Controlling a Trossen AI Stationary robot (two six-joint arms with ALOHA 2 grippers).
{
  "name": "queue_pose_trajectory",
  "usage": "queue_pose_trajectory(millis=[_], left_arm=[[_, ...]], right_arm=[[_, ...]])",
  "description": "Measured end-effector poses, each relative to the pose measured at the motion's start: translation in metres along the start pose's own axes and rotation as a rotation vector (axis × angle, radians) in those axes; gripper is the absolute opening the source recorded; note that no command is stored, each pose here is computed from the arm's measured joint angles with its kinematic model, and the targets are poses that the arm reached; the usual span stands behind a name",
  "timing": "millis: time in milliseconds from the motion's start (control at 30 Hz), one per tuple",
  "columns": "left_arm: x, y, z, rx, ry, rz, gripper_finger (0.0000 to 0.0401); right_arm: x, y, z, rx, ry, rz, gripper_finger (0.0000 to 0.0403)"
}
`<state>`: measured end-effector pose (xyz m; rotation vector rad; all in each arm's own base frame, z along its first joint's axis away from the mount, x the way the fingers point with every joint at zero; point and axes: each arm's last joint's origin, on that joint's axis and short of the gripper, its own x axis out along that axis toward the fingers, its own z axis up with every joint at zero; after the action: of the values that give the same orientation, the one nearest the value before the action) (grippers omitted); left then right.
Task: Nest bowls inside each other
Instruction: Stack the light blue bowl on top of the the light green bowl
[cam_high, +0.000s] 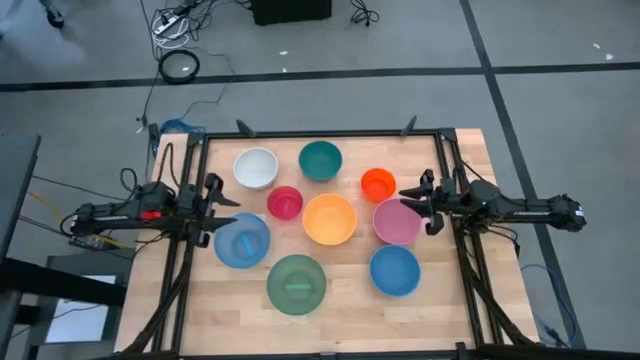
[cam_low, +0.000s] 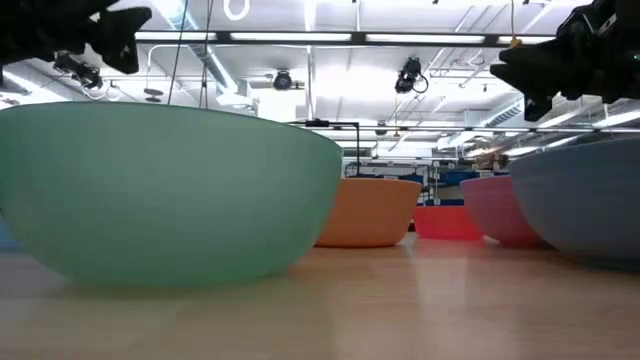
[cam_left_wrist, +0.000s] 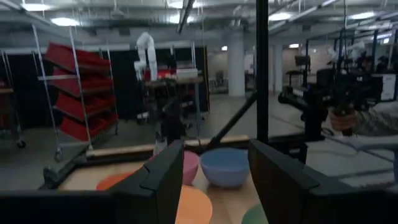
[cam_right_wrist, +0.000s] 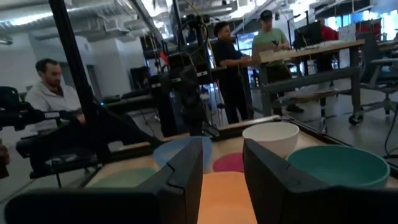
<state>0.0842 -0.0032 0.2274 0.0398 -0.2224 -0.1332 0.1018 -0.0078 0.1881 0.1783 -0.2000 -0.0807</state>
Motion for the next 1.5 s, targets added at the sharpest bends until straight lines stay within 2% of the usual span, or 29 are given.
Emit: queue_pose_trajectory(millis=[167,300,400,800,933,1100,1300,1400,1500], left_arm=[[-0.001,0.000,0.010,0.005,-0.108,0.002,0.0188],[-0.002,0.000,0.018,-0.059,-0.181,0.000,0.0188],[-0.002,0.000,0.018,-0.136,-0.182,-0.016,0.0188],[-0.002,0.000,0.019,-0.101,-0.193,-0.007,0.0188],[-0.001,0.002,0.016,-0.122,-0.172,0.066,0.0188],[0.002,0.007,0.008,-0.155,-0.102,0.225,0.0188],[0.015,0.012,0.010,-0.130,-0.108,0.306,0.0188],[0.027,0.015,0.016,-0.106,-0.053,0.353,0.0188],[0.041,0.019,0.023,-0.095,0.052,0.413,0.0188]], right_arm=[[0.000,0.000,0.001,0.005,-0.005,0.001,0.0106],[0.000,0.000,0.001,0.032,-0.006,0.000,0.0106],[0.000,0.000,0.001,0.037,-0.006,0.000,0.0106],[0.000,0.000,-0.001,0.164,0.011,-0.005,0.0106],[0.000,0.000,-0.001,0.165,0.012,-0.006,0.0105],[0.002,-0.002,-0.002,0.132,0.010,-0.054,0.0100],[0.005,0.003,0.018,0.046,-0.197,0.012,0.0099],[0.004,0.007,0.029,-0.004,-0.309,0.103,0.0098],[0.005,0.008,0.031,-0.047,-0.335,0.130,0.0098]])
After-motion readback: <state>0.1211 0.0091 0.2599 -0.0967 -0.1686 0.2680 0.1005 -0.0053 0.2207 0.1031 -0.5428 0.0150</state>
